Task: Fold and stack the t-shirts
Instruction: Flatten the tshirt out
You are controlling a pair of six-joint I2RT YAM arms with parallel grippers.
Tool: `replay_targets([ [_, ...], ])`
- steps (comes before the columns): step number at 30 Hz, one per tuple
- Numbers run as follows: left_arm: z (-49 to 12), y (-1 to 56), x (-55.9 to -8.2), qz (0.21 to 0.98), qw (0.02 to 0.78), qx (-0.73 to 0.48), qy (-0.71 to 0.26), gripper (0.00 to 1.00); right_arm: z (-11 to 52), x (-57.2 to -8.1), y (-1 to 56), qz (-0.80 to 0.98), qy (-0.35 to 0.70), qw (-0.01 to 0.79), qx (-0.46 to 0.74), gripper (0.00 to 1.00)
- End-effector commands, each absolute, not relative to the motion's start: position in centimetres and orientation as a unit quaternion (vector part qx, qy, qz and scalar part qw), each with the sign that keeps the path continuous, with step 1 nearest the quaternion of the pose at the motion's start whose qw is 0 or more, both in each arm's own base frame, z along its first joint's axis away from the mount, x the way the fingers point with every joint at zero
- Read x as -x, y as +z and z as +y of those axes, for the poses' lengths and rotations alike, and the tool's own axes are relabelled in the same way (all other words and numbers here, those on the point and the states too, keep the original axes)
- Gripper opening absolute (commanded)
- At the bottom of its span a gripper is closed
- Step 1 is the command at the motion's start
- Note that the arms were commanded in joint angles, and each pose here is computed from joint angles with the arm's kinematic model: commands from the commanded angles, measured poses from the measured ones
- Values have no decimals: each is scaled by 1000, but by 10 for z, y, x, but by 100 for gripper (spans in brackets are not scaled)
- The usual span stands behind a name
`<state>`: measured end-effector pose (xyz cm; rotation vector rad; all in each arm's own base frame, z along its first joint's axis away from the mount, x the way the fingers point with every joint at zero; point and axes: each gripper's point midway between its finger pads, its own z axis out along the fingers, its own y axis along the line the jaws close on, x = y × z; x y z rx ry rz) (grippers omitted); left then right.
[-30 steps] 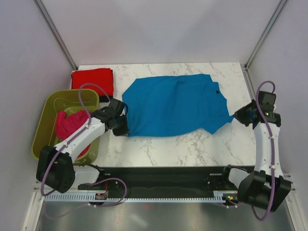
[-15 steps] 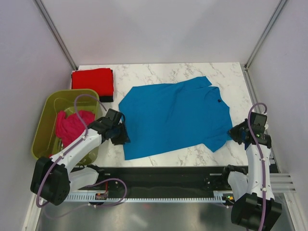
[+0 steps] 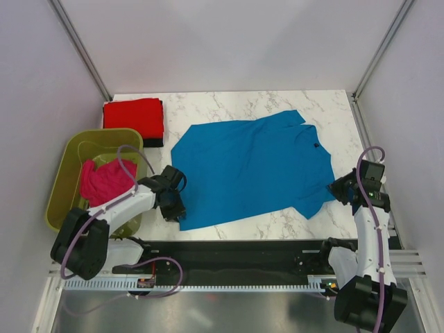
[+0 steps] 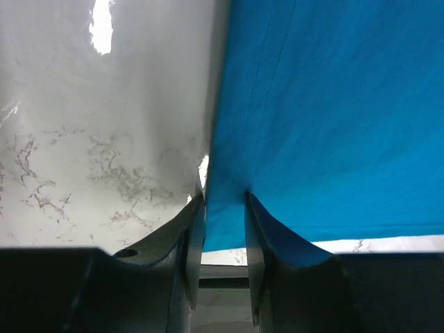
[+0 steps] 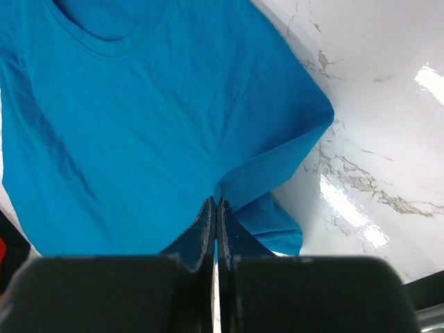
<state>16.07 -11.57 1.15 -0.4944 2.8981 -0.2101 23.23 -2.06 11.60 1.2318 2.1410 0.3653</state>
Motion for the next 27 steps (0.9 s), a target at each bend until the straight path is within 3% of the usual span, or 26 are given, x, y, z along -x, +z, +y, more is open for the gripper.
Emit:
replay_targets([
  [1,-114,17,-197,972,139,184,-39,36,-23,-244,115,811,142,329,-462,0],
  [11,-130,-5,-290,982,122,145,20,35,-22,-247,103,812,138,327,-463,0],
  [15,-147,18,-351,979,164,118,6,35,-7,-247,106,804,163,330,-466,0],
  [18,-143,36,-366,978,177,106,26,35,0,-245,105,800,167,336,-468,0],
  [22,-118,53,-348,973,191,114,69,37,3,-241,103,801,170,338,-465,0],
  [27,-111,43,-285,979,159,125,28,37,7,-245,104,803,180,339,-455,0],
])
